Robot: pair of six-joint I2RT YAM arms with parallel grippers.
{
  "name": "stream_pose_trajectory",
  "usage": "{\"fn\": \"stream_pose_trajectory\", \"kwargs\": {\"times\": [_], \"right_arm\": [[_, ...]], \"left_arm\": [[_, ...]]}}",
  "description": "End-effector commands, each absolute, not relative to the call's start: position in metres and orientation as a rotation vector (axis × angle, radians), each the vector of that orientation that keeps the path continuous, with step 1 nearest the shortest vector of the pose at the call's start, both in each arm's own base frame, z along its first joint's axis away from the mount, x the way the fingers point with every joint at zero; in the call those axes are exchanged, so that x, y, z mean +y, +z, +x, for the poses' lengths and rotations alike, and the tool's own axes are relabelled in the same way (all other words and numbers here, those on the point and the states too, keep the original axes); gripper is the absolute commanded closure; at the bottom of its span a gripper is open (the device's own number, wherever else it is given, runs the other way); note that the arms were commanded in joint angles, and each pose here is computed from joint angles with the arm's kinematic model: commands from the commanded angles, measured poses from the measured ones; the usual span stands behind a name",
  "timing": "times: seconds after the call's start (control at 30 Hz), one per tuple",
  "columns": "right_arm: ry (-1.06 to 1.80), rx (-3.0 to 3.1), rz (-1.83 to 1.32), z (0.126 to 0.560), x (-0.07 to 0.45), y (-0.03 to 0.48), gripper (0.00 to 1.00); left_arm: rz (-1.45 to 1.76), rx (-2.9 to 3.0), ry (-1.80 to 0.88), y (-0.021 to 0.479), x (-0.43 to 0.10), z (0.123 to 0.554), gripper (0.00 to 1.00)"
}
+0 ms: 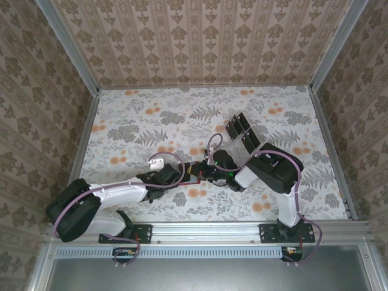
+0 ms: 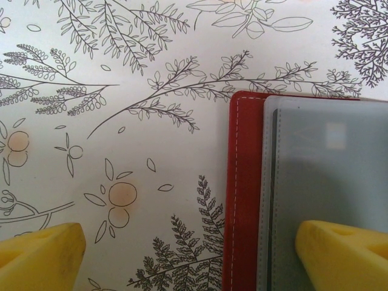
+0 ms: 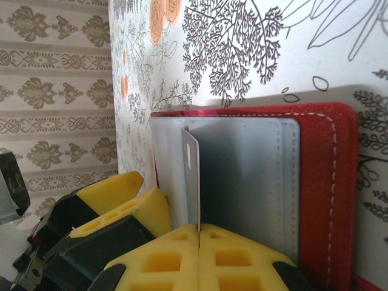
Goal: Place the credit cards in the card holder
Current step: Insert the credit card into the card slot.
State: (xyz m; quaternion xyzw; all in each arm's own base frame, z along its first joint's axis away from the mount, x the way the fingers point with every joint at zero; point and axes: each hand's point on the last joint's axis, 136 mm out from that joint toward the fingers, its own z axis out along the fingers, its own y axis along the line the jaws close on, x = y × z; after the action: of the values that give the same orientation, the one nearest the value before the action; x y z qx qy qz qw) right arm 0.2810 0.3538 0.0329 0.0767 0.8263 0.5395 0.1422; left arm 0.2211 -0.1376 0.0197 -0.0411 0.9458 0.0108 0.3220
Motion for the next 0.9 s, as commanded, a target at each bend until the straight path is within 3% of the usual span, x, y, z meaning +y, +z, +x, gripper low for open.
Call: {"fn": "stream_pose_trajectory", "kwargs": {"times": [0.0, 0.87], "right_arm": [[1.497, 2.424, 0.264, 0.277, 0.347, 0.019, 1.0], [1.477, 2.526, 0.229, 0.272, 0.357, 0.01, 1.0]], "left_arm": [[-0.034, 2.612, 0.215, -0.008, -0.107, 0.191, 0.0], [-0.044, 2.611, 0.213, -0.011, -0.105, 0.19, 0.0]]}}
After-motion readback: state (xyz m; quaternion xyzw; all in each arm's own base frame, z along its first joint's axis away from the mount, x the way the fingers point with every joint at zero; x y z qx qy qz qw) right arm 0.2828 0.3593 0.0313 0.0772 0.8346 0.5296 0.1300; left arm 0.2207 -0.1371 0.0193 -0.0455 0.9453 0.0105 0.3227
